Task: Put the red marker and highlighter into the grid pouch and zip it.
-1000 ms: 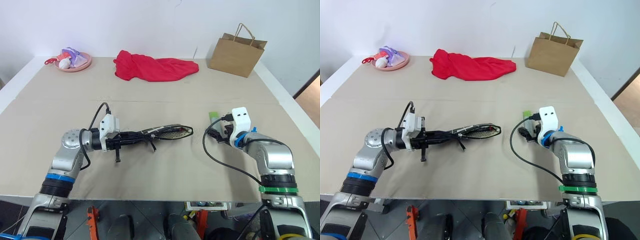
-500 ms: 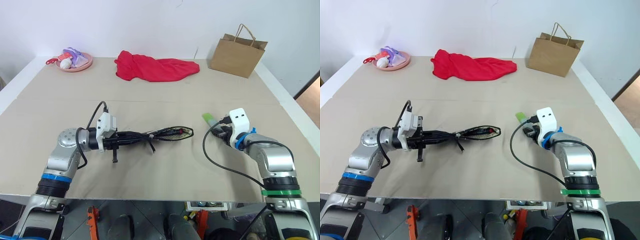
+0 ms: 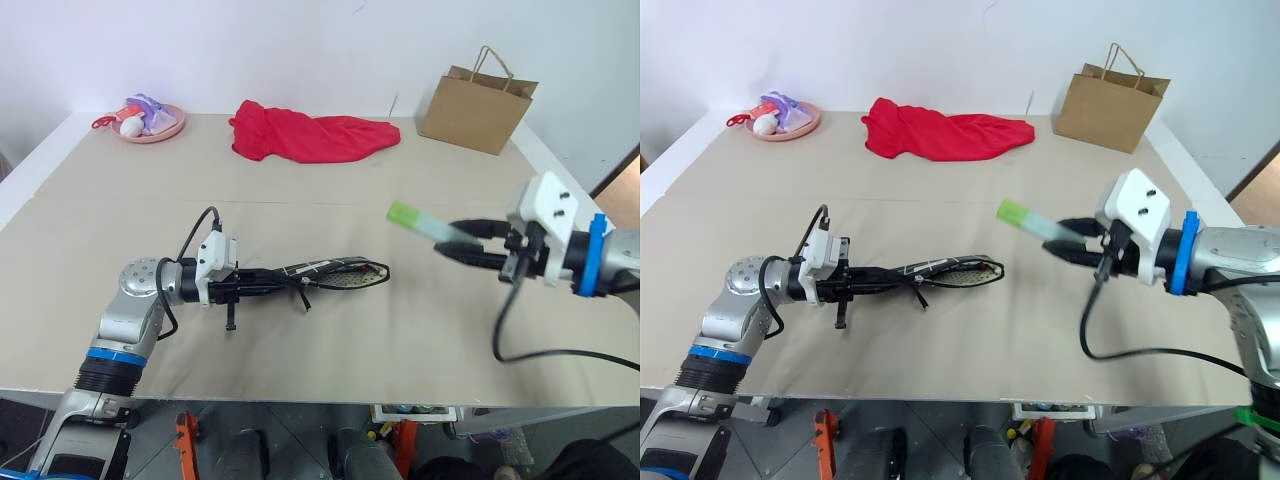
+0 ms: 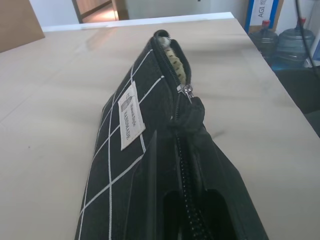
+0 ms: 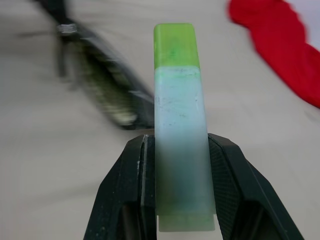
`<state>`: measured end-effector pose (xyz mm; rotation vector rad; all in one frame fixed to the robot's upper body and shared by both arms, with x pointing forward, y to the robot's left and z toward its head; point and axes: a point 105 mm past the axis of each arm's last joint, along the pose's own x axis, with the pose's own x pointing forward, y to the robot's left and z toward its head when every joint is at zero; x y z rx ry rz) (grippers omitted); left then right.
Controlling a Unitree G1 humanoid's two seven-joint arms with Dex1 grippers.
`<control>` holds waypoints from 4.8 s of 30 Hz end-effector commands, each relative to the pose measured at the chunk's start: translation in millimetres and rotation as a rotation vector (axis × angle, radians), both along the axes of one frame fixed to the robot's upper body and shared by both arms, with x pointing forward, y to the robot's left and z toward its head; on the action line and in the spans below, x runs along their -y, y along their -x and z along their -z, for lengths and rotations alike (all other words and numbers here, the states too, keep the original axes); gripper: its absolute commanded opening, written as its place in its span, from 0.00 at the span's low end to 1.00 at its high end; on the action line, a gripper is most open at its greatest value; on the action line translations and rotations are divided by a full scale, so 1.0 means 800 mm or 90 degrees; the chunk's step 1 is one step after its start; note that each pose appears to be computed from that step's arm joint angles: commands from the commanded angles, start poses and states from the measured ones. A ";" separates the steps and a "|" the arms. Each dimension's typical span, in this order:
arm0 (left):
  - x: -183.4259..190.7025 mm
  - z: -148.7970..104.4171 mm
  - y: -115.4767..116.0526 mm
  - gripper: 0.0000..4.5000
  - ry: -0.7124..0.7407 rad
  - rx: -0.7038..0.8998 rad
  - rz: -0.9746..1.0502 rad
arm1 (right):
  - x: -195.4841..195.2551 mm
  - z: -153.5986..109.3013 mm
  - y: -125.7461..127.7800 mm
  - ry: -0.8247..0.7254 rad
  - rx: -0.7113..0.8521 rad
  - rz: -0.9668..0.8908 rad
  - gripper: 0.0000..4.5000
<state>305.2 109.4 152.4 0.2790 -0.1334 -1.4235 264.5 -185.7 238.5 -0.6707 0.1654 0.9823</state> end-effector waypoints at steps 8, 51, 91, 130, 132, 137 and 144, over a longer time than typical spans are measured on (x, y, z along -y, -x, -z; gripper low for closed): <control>0.005 -0.007 0.001 0.00 0.017 0.024 0.000 | -0.031 0.038 0.011 0.090 -0.025 -0.067 0.24; 0.012 0.002 0.002 0.00 0.007 0.030 0.014 | -0.151 0.052 -0.084 0.069 0.036 -0.138 0.89; 0.020 0.006 -0.024 0.00 0.003 0.076 -0.045 | -0.167 0.111 -0.038 -0.210 -0.195 -0.085 0.89; 0.026 0.002 -0.028 0.00 0.026 0.081 -0.058 | -0.047 0.115 -0.041 -0.100 -0.155 0.046 0.02; 0.026 0.002 -0.028 0.00 0.026 0.080 -0.058 | -0.026 0.109 -0.044 -0.097 -0.139 0.077 0.02; 0.025 0.001 -0.029 0.00 0.029 0.081 -0.060 | 0.003 0.108 -0.034 -0.084 -0.143 0.101 0.02; 0.029 0.000 -0.030 0.00 0.031 0.084 -0.051 | -0.029 0.118 -0.027 -0.148 -0.191 0.064 0.34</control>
